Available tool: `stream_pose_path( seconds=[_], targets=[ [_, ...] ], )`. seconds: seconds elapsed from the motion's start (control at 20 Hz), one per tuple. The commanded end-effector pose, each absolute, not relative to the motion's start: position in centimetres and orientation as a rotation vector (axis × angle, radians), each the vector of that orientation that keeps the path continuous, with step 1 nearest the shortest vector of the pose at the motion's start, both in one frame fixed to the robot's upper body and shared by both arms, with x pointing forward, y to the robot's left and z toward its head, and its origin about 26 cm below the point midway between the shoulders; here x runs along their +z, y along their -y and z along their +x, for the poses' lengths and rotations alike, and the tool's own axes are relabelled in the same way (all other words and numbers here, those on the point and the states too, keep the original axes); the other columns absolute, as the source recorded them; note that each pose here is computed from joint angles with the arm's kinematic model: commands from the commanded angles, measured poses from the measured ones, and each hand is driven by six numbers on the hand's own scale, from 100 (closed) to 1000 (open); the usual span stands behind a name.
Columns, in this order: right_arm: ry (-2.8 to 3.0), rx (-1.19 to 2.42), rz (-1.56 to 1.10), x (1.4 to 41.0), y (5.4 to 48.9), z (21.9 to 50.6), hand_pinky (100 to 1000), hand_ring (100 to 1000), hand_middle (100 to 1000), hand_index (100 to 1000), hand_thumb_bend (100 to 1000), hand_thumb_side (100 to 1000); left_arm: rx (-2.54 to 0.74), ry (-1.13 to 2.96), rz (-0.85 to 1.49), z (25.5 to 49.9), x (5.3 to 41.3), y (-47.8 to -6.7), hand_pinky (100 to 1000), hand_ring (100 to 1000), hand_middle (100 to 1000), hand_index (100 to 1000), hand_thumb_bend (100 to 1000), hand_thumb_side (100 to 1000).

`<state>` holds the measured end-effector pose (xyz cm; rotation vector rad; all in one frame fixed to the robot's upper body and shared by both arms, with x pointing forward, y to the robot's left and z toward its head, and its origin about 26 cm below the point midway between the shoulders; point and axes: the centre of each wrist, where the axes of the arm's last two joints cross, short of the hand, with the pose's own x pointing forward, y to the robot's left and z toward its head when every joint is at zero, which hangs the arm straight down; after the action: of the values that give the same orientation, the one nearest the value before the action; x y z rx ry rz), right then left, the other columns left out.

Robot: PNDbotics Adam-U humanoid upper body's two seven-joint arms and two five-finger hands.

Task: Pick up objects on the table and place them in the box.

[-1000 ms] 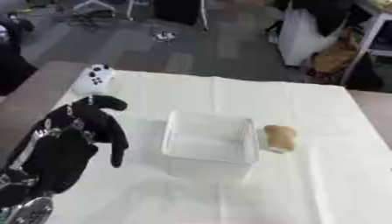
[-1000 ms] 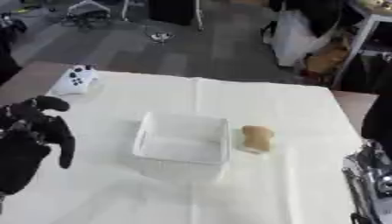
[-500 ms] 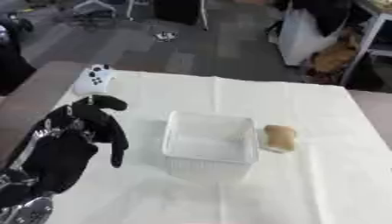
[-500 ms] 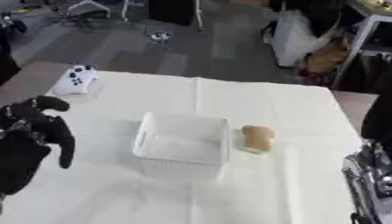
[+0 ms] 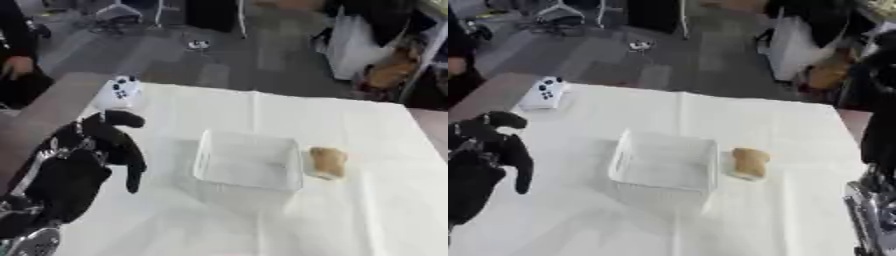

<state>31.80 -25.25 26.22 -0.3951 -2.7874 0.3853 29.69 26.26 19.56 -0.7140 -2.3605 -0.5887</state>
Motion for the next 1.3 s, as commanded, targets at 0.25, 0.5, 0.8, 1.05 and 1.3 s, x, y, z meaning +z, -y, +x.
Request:
stream_pose_path(
  seconds=[0.25,0.5,0.8,1.05,1.3],
  targets=[
    [2.239,1.082,-0.756,27.0,28.9,36.6,925,854,941,970,716,1000,-0.619,2.357,-0.723,29.4,20.3,-26.5,314,553,765,733,585,836],
    [1.832,1.420,-0.852,26.7,31.8,41.0,972,887,935,983,737,1000,-0.621,2.345,-0.695,29.2,19.9,-26.9,311,553,766,733,580,845],
    [1.687,1.461,-0.857,25.5,33.5,44.6,988,896,956,997,740,1000,-0.621,2.343,-0.698,29.3,19.8,-26.7,311,553,766,733,582,846],
    [1.632,1.457,-0.869,24.9,33.2,46.5,995,904,959,988,757,1000,-0.623,2.343,-0.704,29.3,19.9,-26.5,311,552,766,733,581,847],
    [1.562,1.436,-1.008,24.9,33.5,47.6,1000,921,952,977,809,1000,-0.624,2.347,-0.710,29.3,20.0,-26.5,311,553,766,733,582,846]
  ],
)
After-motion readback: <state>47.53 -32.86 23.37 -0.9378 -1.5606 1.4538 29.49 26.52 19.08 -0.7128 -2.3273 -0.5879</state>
